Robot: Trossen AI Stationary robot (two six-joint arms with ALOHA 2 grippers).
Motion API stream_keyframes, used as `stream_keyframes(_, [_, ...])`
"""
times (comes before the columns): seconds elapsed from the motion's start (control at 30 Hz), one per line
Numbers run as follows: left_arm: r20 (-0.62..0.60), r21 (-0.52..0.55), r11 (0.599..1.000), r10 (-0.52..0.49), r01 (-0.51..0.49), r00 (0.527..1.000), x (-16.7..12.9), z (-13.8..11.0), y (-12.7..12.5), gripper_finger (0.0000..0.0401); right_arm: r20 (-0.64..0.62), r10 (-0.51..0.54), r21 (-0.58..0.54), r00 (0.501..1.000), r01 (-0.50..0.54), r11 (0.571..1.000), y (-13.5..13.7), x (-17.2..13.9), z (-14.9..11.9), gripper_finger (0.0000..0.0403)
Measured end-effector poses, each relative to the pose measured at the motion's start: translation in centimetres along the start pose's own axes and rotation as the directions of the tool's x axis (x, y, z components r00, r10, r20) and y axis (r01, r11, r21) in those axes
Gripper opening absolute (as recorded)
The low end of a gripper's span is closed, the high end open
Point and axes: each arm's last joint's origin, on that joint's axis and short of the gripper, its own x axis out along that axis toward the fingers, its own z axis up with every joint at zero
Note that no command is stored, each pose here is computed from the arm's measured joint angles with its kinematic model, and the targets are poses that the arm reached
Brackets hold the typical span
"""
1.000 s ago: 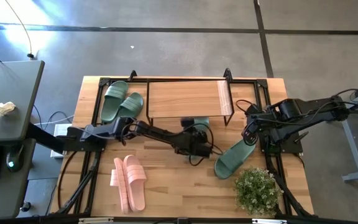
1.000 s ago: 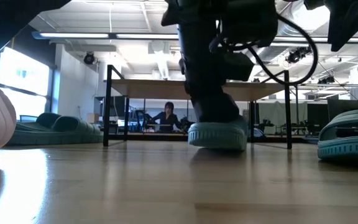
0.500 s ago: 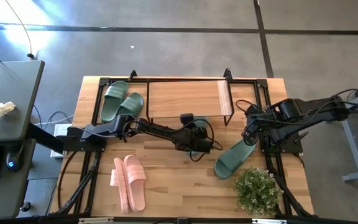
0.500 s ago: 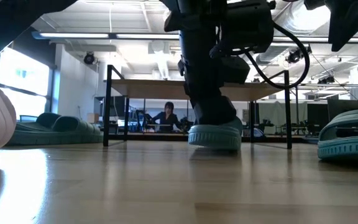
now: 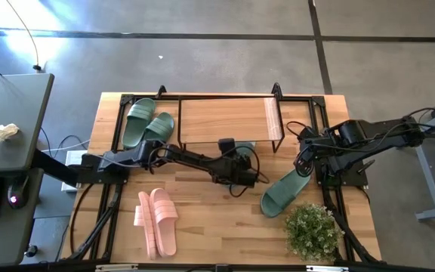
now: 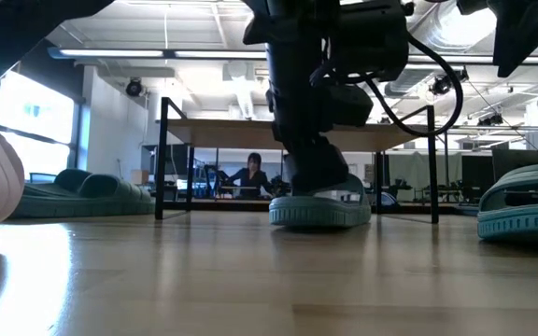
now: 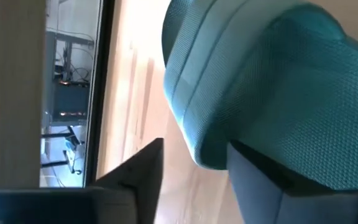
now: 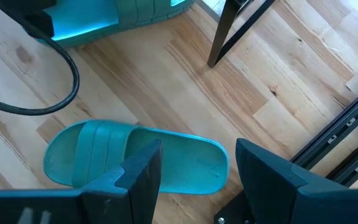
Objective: Pick and place slides into the shelf
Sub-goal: Put the green slide under the shelf
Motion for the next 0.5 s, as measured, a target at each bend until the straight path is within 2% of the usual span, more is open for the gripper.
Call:
stream_keyframes(0.13, [0.001,0.036,0.999,-0.007,0.007,1.0,-0.9,-0.3,-0.6,0.021,0.003,-0.002,-0.017,1.0,0.002,1.0,0.0,0.0,0.0,0.0192])
stream_keyframes(0.23, [-0.005,0.106,0.994,-0.009,0.01,1.0,-2.3,-0.6,-1.0,0.0235,0.01,-0.008,-0.018,1.0,0.008,1.0,0.0,0.0,0.0,0.0192])
stream_keyframes(0.37, [0.011,0.18,0.984,0.011,-0.013,1.0,-5.0,-0.9,-1.3,0.0257,0.012,-0.009,-0.022,1.0,0.009,1.0,0.0,0.0,0.0,0.0192])
stream_keyframes(0.5, [0.052,0.252,0.967,0.034,-0.046,0.998,-8.9,-1.0,-0.7,0.0264,0.011,-0.008,-0.022,1.0,0.008,1.0,0.0,0.0,0.0,0.0192])
